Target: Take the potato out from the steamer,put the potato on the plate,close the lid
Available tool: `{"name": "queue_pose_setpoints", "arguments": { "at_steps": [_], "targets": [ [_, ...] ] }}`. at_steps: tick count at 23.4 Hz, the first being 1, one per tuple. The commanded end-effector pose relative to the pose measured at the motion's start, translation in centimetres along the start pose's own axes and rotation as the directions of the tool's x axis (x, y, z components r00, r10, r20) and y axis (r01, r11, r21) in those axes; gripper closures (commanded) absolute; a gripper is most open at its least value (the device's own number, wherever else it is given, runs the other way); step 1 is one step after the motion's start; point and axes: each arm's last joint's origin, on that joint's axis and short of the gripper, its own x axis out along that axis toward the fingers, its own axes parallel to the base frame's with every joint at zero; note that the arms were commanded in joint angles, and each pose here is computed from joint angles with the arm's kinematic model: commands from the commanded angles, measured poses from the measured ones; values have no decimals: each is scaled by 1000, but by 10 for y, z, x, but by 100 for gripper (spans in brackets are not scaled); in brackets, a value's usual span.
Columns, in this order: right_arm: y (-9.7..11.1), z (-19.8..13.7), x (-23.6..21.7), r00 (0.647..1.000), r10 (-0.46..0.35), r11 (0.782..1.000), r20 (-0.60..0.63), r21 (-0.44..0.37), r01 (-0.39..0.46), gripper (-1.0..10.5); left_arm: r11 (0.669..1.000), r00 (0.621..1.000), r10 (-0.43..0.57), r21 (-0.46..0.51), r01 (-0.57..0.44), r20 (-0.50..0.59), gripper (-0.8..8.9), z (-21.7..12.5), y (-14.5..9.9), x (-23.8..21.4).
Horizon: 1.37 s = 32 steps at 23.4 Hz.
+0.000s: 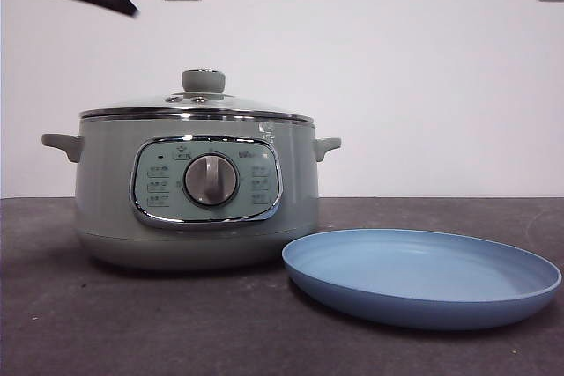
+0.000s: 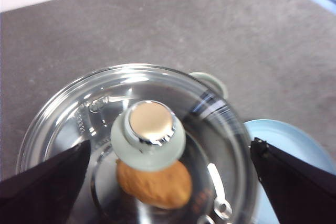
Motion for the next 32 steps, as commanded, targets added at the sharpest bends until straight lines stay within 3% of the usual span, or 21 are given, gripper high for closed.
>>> {"name": "queue_pose_setpoints", "arguments": {
  "at_steps": [1, 13, 14, 18, 22, 32],
  "targets": [
    [0, 1, 0, 1000, 1, 1000, 3, -1, -1, 287, 1000, 999, 12, 21, -12, -32, 124, 0, 2, 26],
    [0, 1, 0, 1000, 1, 1000, 3, -1, -1, 287, 998, 992, 53, 41, -48, -111, 128, -14, 3, 92],
    [0, 1, 0, 1000, 1, 1000, 3, -1, -1, 287, 998, 992, 56, 46, -51, -112, 161, -14, 1, 93],
    [0, 1, 0, 1000, -1, 1000, 2, -1, 1, 287, 997, 991, 62, 54, -56, -118, 568, -15, -4, 94],
    [0, 1, 0, 1000, -3, 1000, 2, -1, 3, 287, 997, 991, 61, 50, -55, -121, 830, -15, -4, 93],
    [-2, 2, 2, 1000, -1, 1000, -7, 6, 1, 287, 996, 996, 65, 60, -62, -61, 822, -4, -9, 72]
  ]
}}
